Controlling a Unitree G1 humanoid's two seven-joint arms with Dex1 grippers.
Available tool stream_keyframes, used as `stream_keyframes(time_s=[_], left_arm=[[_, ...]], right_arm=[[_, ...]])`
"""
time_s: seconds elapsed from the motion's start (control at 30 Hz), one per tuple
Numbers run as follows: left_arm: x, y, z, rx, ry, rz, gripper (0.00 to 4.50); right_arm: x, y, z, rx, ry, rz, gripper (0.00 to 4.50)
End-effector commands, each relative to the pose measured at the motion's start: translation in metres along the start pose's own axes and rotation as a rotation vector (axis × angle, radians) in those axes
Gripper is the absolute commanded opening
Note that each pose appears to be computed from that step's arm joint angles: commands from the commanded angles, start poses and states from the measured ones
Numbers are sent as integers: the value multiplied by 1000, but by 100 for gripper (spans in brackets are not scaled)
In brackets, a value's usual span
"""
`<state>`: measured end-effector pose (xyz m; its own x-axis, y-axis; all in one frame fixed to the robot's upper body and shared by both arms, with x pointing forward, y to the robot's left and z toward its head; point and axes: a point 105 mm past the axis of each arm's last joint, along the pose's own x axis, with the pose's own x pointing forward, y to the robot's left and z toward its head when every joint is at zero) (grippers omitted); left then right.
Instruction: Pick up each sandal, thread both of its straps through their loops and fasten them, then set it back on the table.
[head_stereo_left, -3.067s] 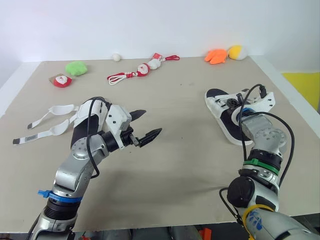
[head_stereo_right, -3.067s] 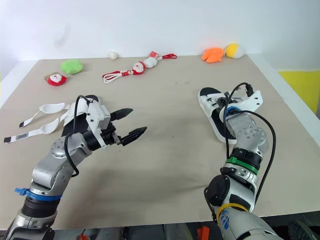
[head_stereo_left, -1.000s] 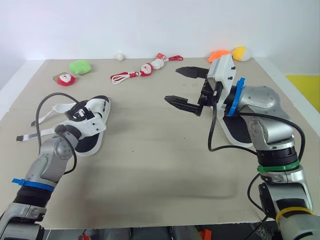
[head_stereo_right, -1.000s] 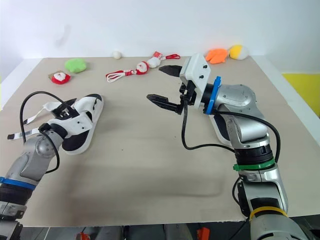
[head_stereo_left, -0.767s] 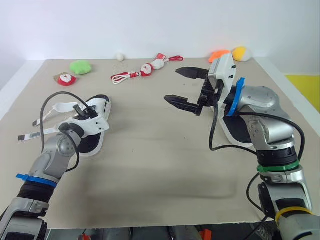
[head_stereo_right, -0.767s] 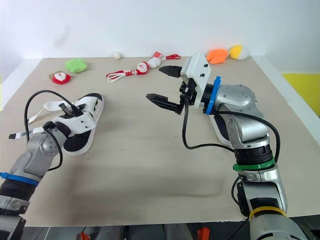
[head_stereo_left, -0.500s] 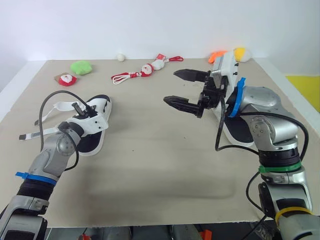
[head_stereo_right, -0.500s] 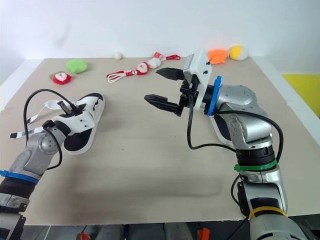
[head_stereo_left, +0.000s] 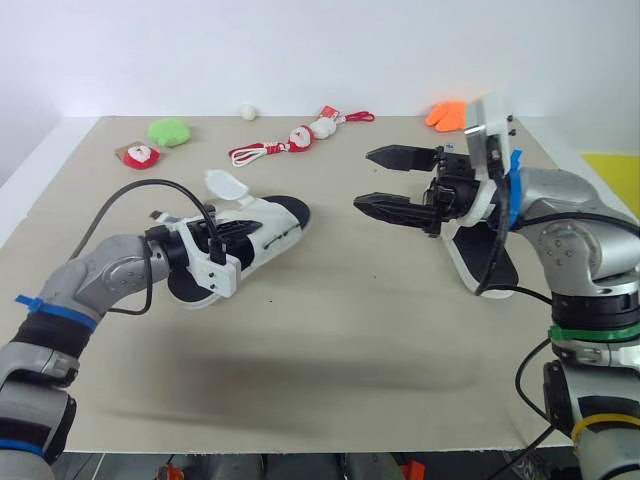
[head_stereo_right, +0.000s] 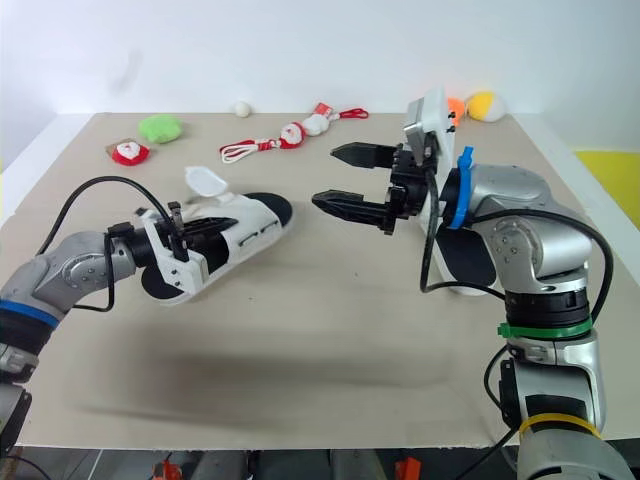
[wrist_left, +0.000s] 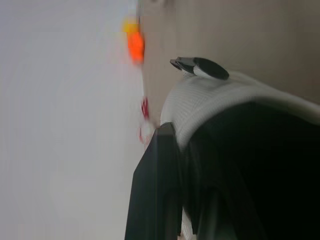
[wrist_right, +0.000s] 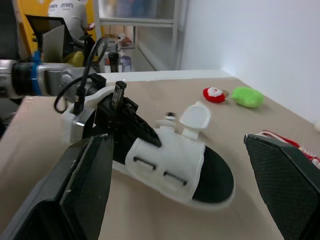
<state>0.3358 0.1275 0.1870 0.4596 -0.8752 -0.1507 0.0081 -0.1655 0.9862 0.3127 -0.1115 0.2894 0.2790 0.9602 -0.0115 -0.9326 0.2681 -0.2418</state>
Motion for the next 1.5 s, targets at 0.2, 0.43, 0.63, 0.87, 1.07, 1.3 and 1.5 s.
stream_keyframes(time_s=[0.2, 0.43, 0.63, 0.87, 1.07, 1.3, 1.5], left_arm=[[14, 6, 62, 130, -464, 20, 4], [23, 2, 66, 125, -523, 5, 4], [26, -15, 66, 78, -517, -38, 4], [25, -18, 64, 60, -483, -23, 75], [16, -19, 57, 27, -405, -11, 349], [-1, -22, 46, -117, -249, 36, 450], [-26, -21, 32, -426, -46, 160, 450]], right_arm=[[-19, 24, -9, 37, 77, 66, 450], [-27, 35, -25, 57, 170, 100, 450], [-25, 35, -32, 51, 193, 98, 450], [-21, 35, -33, 49, 193, 112, 450], [-19, 34, -39, 60, 201, 125, 450], [-17, 28, -61, 48, 236, 87, 424], [-13, 34, -96, 61, 247, 32, 189]])
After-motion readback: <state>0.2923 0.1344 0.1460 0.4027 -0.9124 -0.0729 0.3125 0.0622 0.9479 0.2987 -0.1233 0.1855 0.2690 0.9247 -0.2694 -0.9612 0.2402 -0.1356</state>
